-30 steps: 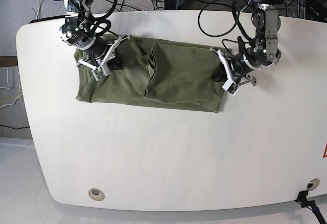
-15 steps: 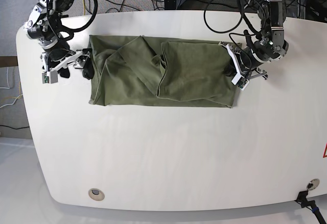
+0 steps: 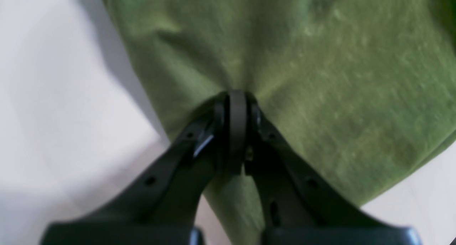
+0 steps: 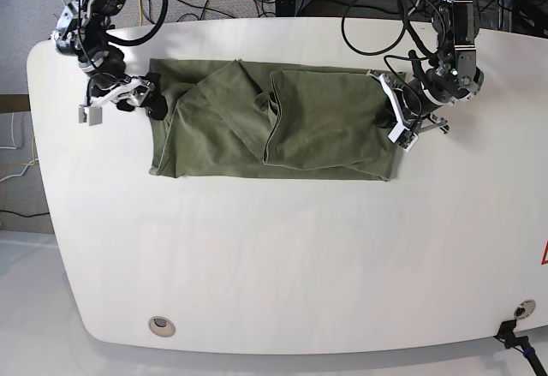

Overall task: Fold the T-shirt properly
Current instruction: 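Lift the bundle's end with the right gripper and fold it toward the left gripper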

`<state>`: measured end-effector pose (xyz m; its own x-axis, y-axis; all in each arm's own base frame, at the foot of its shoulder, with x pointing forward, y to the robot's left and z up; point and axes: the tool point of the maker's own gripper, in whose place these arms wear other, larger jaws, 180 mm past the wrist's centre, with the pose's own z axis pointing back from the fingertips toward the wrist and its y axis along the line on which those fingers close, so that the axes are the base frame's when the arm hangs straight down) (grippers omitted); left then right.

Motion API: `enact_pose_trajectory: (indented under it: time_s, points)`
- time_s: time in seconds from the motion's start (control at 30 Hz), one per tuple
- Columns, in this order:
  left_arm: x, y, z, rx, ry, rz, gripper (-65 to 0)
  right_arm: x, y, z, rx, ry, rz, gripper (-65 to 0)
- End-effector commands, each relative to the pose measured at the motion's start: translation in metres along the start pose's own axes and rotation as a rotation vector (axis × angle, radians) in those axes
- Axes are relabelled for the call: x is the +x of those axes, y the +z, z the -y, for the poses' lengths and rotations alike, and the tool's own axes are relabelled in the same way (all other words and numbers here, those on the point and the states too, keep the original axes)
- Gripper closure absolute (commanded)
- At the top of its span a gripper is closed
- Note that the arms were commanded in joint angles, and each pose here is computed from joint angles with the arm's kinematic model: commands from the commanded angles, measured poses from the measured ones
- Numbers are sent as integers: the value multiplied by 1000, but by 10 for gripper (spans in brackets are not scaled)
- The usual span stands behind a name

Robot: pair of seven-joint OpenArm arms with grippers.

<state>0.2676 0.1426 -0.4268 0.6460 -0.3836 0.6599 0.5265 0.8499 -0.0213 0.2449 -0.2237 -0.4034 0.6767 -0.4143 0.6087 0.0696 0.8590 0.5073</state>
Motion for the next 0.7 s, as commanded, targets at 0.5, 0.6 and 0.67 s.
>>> enact_pose_trajectory:
  time_s: [0.5,0.6,0.67]
  points:
    - [-25,2,-7,33,-31,-120,0,-15,-40,-78,194,59,-66,-205]
    - [-24,2,-7,35,-32,-120,0,-8,-42,-84,208,81,-58,0]
    - [-24,2,-7,34,-32,-117,0,-1,-39,-89,213,111,-41,0]
